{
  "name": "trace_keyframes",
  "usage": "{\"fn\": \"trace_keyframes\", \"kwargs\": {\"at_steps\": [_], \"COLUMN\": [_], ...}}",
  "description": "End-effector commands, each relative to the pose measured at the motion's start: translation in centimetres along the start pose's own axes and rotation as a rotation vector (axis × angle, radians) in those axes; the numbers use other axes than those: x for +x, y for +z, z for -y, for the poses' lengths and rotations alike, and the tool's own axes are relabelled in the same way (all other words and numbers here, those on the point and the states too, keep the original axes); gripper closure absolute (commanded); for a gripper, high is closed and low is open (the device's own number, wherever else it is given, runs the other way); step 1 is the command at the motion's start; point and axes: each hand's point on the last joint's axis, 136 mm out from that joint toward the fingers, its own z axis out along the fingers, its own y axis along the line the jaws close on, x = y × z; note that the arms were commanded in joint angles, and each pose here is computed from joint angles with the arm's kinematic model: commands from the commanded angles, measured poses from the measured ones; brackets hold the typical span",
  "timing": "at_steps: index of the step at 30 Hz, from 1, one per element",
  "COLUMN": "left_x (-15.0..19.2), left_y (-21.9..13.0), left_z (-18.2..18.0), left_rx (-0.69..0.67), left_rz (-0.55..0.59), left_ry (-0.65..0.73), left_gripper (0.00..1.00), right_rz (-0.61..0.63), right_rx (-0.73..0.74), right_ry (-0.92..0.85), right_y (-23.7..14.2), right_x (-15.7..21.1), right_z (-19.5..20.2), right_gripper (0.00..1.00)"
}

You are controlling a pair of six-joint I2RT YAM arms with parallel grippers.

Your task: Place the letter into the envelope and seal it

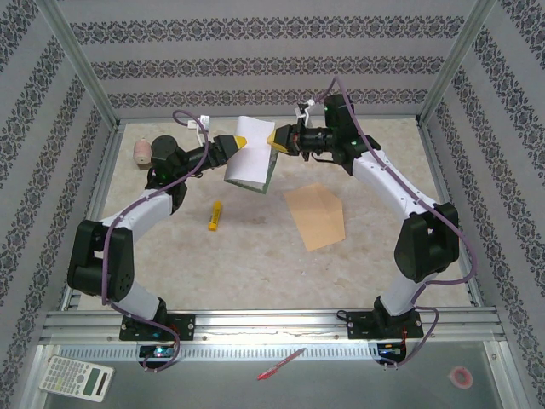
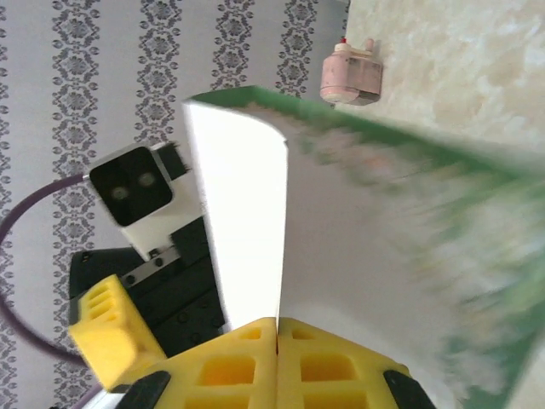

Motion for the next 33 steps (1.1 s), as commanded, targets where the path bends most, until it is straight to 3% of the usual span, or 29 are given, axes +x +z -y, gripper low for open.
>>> {"fn": "trace_keyframes", "kwargs": {"at_steps": [1,10,16,21,28,33], "left_x": [-1.3,-0.8,-0.4,-0.3,-0.2,-0.3], "left_y": [-0.4,-0.3,-0.5,-0.5,-0.6,-0.6], "left_z": [2.7,2.6,2.0,1.8,1.8,1.8], "left_rx": [0.053,0.041,0.007,-0.004,-0.014,-0.018], "left_rz": [0.005,-0.027,-0.041,-0.046,-0.049,-0.042], "left_ry": [0.089,0.100,0.109,0.116,0.124,0.132], "left_gripper": [0.22,0.33,0.49,0.56,0.62,0.67], "right_rz": [0.018,0.028,0.035,0.042,0.059,0.068], "right_rx": [0.001,0.006,0.002,-0.003,-0.011,-0.011], "right_ry": [-0.035,-0.057,-0.088,-0.100,-0.123,-0.133], "right_y": [-0.4,-0.7,-1.0,-1.2,-1.7,-2.1], "right_x": [-0.1,-0.2,-0.1,-0.3,-0.4,-0.4], "right_z": [0.2,0.4,-0.1,-0.6,-1.3,-1.5], "right_gripper": [1.00,1.00,1.00,1.00,1.00,0.91]}}
